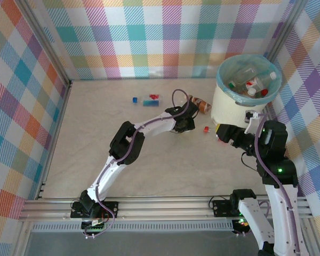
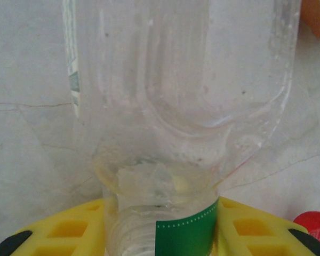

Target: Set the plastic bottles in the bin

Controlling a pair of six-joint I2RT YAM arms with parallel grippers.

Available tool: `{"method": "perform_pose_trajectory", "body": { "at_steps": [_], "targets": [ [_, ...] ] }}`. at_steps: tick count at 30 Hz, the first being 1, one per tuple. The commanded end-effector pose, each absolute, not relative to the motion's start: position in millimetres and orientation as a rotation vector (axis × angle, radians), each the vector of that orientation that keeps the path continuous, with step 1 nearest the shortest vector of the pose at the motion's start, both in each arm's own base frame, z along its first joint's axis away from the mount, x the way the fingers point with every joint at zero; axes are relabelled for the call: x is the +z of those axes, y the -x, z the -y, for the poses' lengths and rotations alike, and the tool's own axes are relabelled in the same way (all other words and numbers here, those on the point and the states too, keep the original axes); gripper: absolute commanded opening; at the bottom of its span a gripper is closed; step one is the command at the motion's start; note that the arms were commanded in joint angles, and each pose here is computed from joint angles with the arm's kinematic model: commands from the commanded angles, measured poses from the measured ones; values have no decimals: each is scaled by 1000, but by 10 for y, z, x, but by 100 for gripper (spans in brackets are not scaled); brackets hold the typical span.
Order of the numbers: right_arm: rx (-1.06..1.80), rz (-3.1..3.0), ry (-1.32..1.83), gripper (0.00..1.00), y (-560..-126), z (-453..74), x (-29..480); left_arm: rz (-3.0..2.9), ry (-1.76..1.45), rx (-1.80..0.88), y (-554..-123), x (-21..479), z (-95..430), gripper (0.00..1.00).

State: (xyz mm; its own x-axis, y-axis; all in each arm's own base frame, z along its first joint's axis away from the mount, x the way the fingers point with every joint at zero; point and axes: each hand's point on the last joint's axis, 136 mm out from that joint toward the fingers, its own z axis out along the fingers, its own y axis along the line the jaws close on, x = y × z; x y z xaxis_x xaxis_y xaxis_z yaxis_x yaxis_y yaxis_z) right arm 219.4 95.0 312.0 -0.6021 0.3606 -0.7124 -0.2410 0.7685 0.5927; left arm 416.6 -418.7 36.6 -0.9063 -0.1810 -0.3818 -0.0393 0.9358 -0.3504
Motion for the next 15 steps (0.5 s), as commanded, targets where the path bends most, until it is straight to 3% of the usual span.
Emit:
{"method": "perform_pose_trajectory", "body": {
  "at_steps": [1, 4, 8, 15],
  "targets": [
    [869, -2019, -64, 75, -2174, -994, 3279, -2616, 115, -466, -4128, 689, 4102, 20],
    [860, -2011, -79, 75, -2178, -974, 3309, -2575, 96, -484, -4096, 853, 4048, 8],
    [863, -2016, -89, 75, -2191, -972, 3309, -2517, 63, -501, -3997, 1108, 3978, 1],
    [918, -1993, -80, 75, -2248, -1032, 3408, -2323, -68, -413, -3711, 1734, 3810, 0]
  ]
}}
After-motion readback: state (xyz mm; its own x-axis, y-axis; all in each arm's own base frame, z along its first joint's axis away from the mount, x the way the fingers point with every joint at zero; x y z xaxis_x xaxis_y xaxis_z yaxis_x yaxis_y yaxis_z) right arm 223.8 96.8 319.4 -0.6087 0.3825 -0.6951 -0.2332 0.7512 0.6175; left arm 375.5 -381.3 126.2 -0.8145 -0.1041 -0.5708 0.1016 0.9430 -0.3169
